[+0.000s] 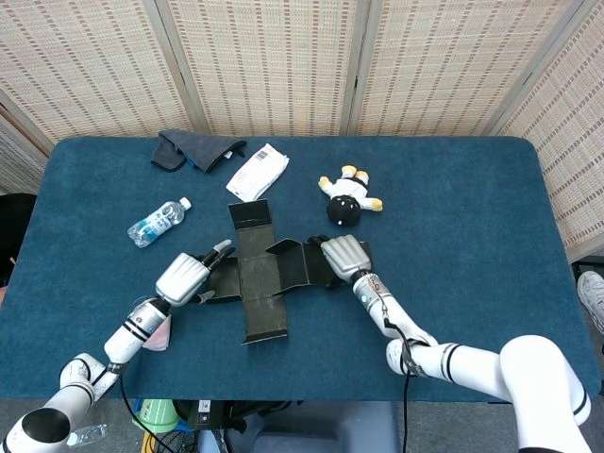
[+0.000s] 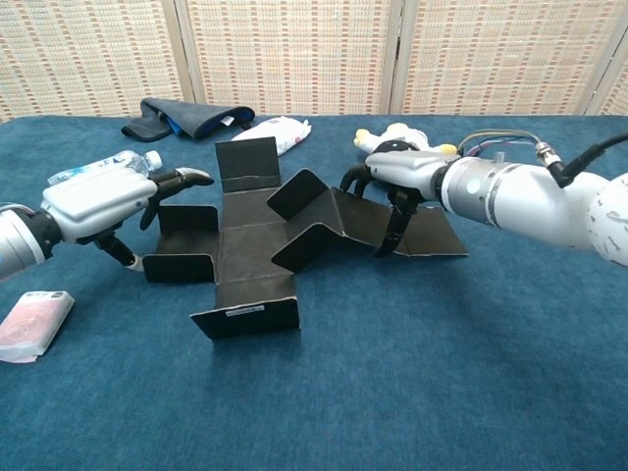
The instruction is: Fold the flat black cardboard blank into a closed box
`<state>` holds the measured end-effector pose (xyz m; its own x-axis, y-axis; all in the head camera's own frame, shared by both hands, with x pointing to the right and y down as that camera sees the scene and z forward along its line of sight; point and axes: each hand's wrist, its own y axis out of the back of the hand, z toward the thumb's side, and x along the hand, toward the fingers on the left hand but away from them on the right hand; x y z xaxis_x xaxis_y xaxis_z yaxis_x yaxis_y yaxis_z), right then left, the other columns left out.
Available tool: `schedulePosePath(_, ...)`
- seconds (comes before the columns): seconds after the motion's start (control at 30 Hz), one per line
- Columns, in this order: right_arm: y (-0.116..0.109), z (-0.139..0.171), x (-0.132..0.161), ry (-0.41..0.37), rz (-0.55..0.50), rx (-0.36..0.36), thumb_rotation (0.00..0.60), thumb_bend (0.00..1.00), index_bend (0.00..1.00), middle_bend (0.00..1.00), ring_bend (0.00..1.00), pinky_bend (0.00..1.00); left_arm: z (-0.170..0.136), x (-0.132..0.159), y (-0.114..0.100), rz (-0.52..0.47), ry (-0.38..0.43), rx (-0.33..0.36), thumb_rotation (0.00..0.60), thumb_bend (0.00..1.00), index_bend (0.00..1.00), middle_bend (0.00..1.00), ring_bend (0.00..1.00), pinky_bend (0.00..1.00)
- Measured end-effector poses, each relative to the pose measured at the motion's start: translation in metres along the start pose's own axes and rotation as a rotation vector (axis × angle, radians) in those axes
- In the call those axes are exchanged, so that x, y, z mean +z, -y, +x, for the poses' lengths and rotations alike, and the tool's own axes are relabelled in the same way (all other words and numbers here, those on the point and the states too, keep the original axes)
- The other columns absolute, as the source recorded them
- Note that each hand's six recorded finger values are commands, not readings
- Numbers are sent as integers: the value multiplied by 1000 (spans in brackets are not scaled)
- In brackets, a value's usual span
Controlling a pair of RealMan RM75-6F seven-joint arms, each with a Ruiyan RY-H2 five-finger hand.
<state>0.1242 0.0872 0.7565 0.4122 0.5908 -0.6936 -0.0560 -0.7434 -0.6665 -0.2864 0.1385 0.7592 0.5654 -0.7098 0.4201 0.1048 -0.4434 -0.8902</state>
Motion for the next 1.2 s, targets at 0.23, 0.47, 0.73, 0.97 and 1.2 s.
schedulePosePath(0.23, 0, 0, -1, -2, 0, -3, 600, 19, 250, 284, 821, 1000, -7, -20, -6, 41, -29, -5, 600, 156, 0, 0, 554, 750)
schedulePosePath(0.47, 0, 1, -1, -4, -1, -2, 600, 20, 250, 285, 821, 1000, -10, -23, -3, 56, -33, -27, 600, 156, 0, 0, 552, 750)
schedulePosePath(0.73, 0, 2, 1, -11, -8, 1, 600, 19, 250, 285, 821, 1000, -6, -16, 1, 54, -24, -26, 600, 156, 0, 0, 550, 750)
schedulePosePath(0.97, -2, 3, 4, -21, -19, -4, 600, 19, 250, 285, 821, 1000, 3, -3, 0, -1, -18, 4, 600, 154, 0, 0, 547, 750)
schedulePosePath(1.2, -5, 4, 6, -35, -32, -11, 600, 19, 250, 285, 821, 1000, 9, 1, 1, -91, -42, 9, 600, 153, 0, 0, 545, 749)
